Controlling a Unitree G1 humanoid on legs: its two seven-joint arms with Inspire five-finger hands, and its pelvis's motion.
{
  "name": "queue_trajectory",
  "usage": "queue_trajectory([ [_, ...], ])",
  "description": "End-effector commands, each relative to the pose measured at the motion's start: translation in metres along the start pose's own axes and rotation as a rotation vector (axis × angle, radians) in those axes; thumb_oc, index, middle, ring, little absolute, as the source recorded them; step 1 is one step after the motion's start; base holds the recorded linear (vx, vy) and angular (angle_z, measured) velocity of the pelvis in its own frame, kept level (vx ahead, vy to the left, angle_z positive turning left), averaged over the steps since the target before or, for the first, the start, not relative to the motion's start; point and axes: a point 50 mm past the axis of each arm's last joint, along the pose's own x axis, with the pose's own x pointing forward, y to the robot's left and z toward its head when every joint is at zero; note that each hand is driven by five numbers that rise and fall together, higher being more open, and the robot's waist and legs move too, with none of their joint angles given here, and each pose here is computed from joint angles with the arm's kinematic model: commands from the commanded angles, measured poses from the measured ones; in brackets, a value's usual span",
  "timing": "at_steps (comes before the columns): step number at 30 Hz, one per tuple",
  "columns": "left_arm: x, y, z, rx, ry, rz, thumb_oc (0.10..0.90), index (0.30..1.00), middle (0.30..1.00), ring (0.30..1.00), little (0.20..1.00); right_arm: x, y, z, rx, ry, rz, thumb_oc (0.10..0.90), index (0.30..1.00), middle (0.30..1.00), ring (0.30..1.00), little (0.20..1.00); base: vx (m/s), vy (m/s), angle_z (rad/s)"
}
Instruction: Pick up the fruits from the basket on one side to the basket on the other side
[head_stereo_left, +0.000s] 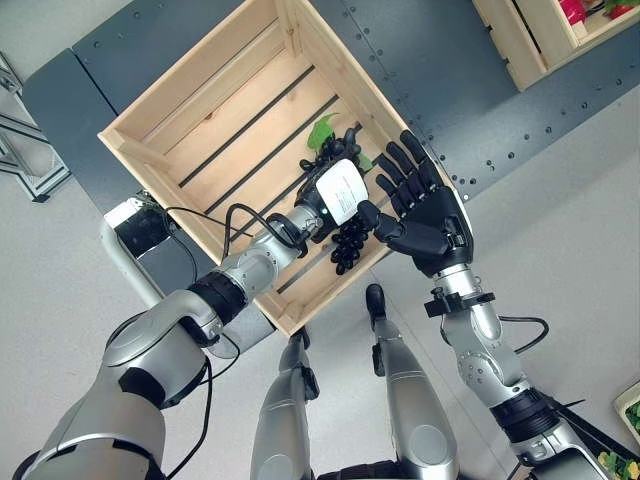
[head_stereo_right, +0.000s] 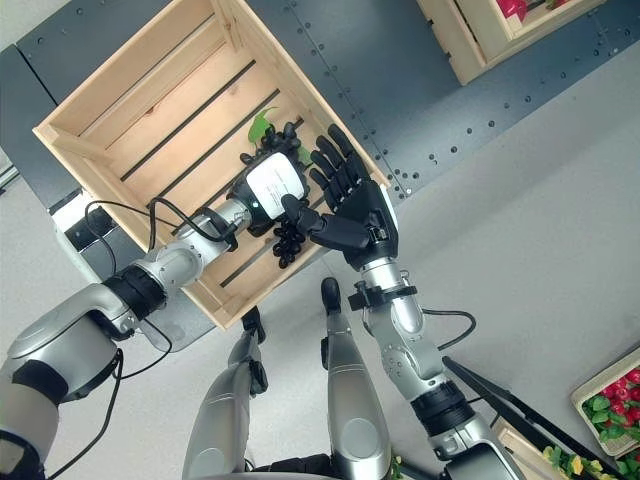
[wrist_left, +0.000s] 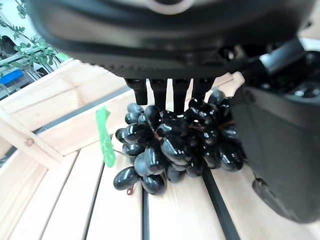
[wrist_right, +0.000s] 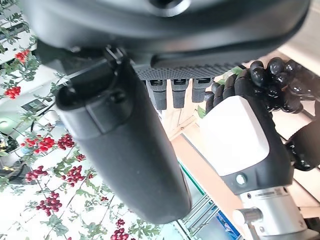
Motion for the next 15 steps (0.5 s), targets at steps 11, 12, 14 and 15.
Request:
queue_trajectory([
  [11,0.0006,-0.0122,-0.0364,0.074,0.156,-0.065,0.4,0.3,0.3,0.3,0.3,0.0063,0.0174,0.037,0.026,-0.268,0.098,0.8,0.9,0.9,0.9,0.9,0.0,0.006,-0.01],
  [12,0.0005,-0.0126,-0.0366,0.072,0.158,-0.064,0.4,0.3,0.3,0.3,0.3,0.006,0.0168,0.0373,0.027,-0.266,0.099,0.8,0.9,0.9,0.9,0.9,0.0,0.0,0.0],
  [14,0.0001,-0.0127,-0.0376,0.069,0.163,-0.053,0.4,0.3,0.3,0.3,0.3,0.0058,0.0166,0.0376,0.025,-0.267,0.1,0.8,0.9,0.9,0.9,0.9,0.0,0.0,0.0],
  [15,-0.0004,-0.0131,-0.0388,0.062,0.165,-0.048,0.4,0.3,0.3,0.3,0.3,0.0054,0.0164,0.038,0.024,-0.269,0.098,0.8,0.9,0.9,0.9,0.9,0.0,0.0,0.0],
])
